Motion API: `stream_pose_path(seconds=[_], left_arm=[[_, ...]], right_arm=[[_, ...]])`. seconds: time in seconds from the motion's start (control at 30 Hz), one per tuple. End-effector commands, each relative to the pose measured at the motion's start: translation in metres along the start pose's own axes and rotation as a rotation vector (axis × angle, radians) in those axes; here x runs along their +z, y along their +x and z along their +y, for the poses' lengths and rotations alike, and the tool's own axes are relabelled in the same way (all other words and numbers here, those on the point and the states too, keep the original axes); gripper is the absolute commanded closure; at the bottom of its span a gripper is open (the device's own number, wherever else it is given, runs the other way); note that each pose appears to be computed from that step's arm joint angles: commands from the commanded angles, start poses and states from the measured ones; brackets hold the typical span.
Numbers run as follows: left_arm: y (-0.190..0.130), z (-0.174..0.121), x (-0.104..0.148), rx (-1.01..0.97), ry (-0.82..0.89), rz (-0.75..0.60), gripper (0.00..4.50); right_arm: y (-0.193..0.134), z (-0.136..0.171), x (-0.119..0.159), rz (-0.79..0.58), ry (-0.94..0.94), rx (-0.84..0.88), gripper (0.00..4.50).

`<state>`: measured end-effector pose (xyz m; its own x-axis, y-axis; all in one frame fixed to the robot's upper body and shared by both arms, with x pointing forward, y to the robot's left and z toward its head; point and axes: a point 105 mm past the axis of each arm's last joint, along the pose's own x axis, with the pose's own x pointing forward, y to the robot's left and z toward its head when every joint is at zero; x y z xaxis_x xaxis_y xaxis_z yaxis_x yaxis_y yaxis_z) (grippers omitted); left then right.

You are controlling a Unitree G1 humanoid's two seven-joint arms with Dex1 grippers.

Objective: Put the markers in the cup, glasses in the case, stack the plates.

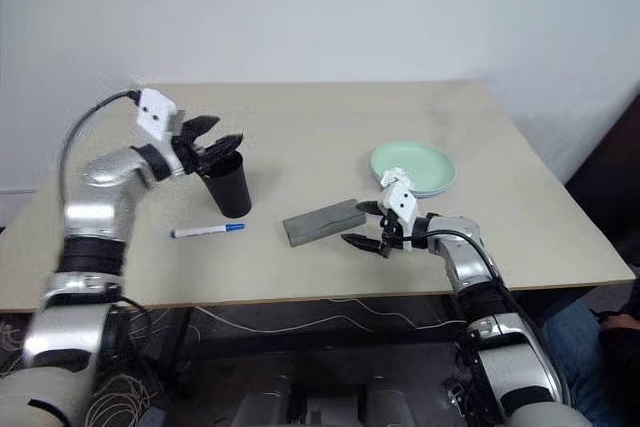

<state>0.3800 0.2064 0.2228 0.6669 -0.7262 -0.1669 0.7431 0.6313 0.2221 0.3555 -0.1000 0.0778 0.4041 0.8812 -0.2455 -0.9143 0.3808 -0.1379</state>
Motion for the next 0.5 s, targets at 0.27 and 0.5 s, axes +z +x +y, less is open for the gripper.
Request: stream_pose_path(seconds=[0.27,0.5], left_arm=[[-0.001,-0.0281,0.033,-0.165,0.029,-0.01,1.4],[0.0001,-0.0317,0.0277,-0.186,0.035,0.025,1.4]], right_arm=[[0.0007,-0.0043,0.0159,-0.047,-0.039,-0.01,0.42],[-0.0019,-0.0044,0.0149,-0.041,-0.04,-0.01,0.42]])
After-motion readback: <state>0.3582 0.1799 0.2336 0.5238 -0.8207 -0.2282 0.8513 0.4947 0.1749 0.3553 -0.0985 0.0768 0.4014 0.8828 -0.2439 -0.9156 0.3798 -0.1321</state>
